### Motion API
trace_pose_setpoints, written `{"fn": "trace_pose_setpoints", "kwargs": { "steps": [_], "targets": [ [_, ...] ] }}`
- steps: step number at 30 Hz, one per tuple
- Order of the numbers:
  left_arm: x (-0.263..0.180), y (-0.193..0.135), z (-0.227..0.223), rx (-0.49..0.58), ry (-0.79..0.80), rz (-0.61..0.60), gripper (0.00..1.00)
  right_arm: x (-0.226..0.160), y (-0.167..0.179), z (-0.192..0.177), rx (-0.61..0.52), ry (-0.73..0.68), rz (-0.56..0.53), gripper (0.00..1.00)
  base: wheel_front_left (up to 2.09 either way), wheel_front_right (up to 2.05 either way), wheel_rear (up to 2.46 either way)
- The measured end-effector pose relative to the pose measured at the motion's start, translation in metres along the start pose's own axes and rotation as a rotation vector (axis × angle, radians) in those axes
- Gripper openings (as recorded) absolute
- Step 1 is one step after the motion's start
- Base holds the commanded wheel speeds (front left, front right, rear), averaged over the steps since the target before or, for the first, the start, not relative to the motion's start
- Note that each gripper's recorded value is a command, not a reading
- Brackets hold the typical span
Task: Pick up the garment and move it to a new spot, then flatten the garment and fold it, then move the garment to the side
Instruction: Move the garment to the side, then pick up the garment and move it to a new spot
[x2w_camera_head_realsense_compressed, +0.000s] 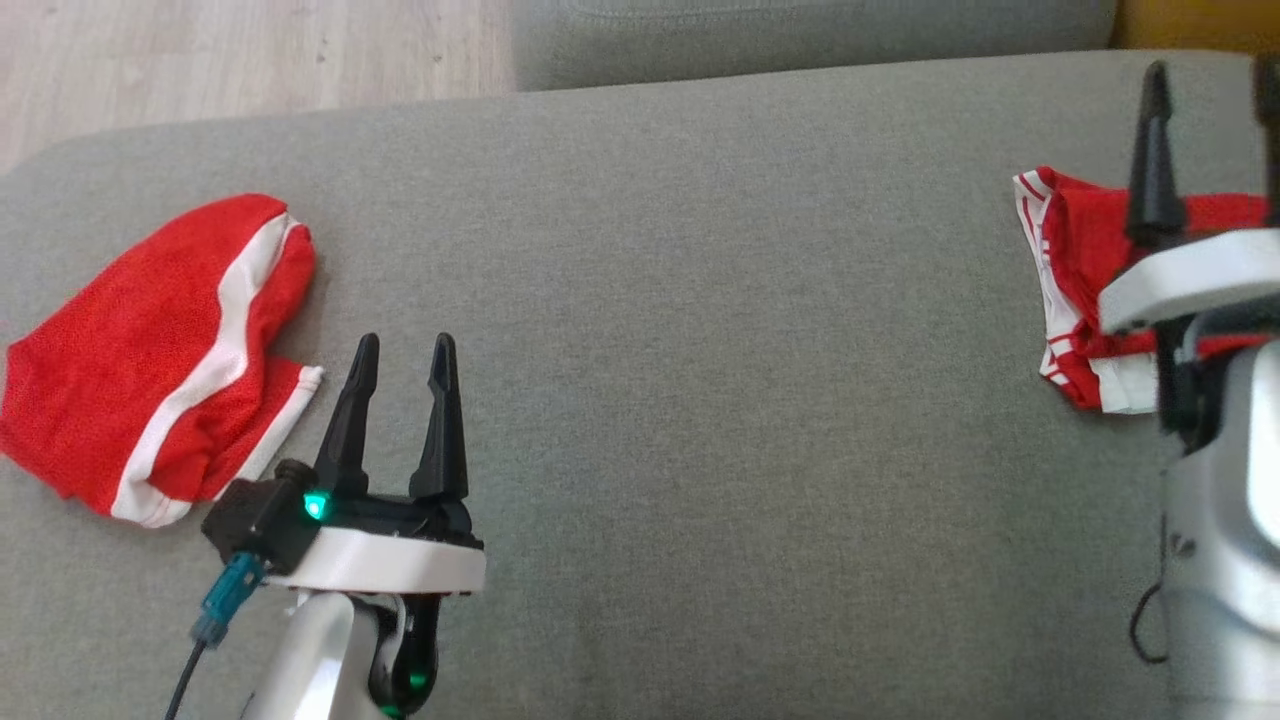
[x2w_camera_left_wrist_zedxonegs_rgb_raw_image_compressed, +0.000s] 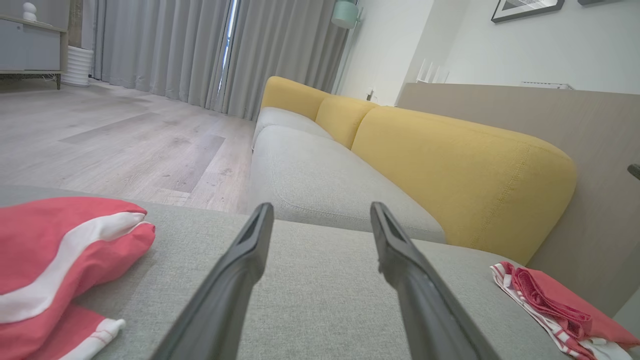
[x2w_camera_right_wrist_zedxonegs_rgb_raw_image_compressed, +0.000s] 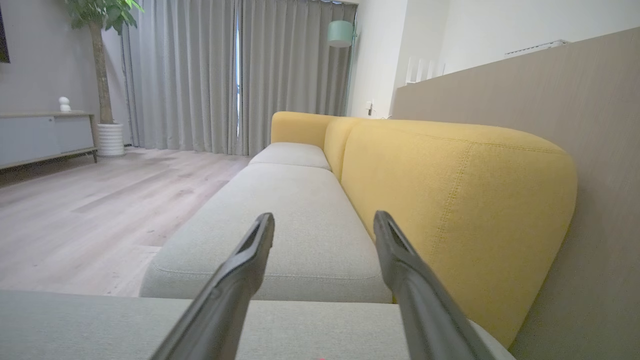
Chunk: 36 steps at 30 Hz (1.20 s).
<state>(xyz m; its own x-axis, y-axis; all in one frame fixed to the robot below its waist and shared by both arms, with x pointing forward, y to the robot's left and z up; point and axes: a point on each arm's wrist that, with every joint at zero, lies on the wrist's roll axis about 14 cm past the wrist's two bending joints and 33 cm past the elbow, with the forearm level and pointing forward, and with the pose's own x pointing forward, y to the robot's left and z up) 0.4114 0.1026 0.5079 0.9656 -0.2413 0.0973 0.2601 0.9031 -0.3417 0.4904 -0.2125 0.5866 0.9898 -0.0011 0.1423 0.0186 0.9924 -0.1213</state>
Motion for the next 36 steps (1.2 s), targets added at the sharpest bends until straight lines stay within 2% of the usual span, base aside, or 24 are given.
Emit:
{"fn": "trace_pose_setpoints", "kwargs": {
  "steps": [8,13,19,26,36],
  "targets": [
    [-0.007,0.0,0.009,0.005,-0.022,0.007,1.0,-0.019,0.029,0.001,0.106,-0.013,0.051,1.0,0.0,0.0,0.0],
    [-0.012,0.003,0.015,0.011,-0.039,0.021,1.0,-0.045,0.047,-0.031,0.209,0.061,0.092,1.0,0.0,0.0,0.0],
    [-0.031,0.014,0.011,0.009,-0.025,0.067,1.0,-0.073,0.07,-0.057,0.268,0.111,0.135,1.0,0.0,0.0,0.0],
    [-0.044,0.016,0.004,0.004,-0.005,0.083,1.0,-0.096,0.078,-0.072,0.288,0.136,0.148,1.0,0.0,0.0,0.0],
    [-0.041,0.012,0.006,0.003,-0.011,0.071,1.0,-0.099,0.077,-0.072,0.306,0.128,0.143,1.0,0.0,0.0,0.0]
  ]
}}
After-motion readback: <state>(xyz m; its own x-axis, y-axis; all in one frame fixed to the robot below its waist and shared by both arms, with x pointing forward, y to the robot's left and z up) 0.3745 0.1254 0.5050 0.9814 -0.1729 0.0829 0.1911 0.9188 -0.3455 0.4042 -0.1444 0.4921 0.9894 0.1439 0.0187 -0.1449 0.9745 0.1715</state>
